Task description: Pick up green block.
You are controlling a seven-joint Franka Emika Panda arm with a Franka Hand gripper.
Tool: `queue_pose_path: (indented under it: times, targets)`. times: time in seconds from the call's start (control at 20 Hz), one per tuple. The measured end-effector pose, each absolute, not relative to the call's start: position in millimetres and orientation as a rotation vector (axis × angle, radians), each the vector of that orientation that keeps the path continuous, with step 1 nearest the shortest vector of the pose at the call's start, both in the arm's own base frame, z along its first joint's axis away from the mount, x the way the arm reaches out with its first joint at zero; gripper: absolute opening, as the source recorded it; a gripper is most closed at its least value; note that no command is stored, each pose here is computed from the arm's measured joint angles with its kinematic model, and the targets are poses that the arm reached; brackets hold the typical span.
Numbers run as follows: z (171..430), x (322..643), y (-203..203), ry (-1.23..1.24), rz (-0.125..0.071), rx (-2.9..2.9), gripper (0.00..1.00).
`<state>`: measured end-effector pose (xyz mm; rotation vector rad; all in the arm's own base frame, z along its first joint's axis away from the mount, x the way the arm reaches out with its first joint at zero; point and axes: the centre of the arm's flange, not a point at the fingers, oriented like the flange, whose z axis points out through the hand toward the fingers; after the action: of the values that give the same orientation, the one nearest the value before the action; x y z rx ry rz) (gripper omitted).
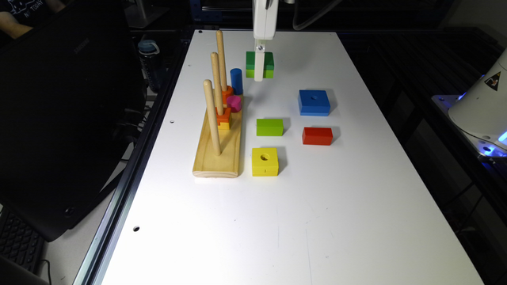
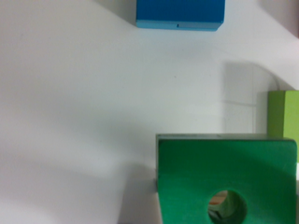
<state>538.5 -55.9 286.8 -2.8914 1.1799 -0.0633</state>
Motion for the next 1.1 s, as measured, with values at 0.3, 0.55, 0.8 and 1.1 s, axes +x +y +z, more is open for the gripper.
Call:
queue_pose_path:
  times: [0.3,0.55,0.8,1.1]
  targets:
    - [322,533,-55,1.182,-0.067,-2.892,0.00]
    - [334,534,-55,1.181,-0.079,-2.891,0.00]
    - [359,530,-55,1.183,-0.079,-2.891,0.00]
    - [370,531,-55,1.183,-0.087,-2.889,0.00]
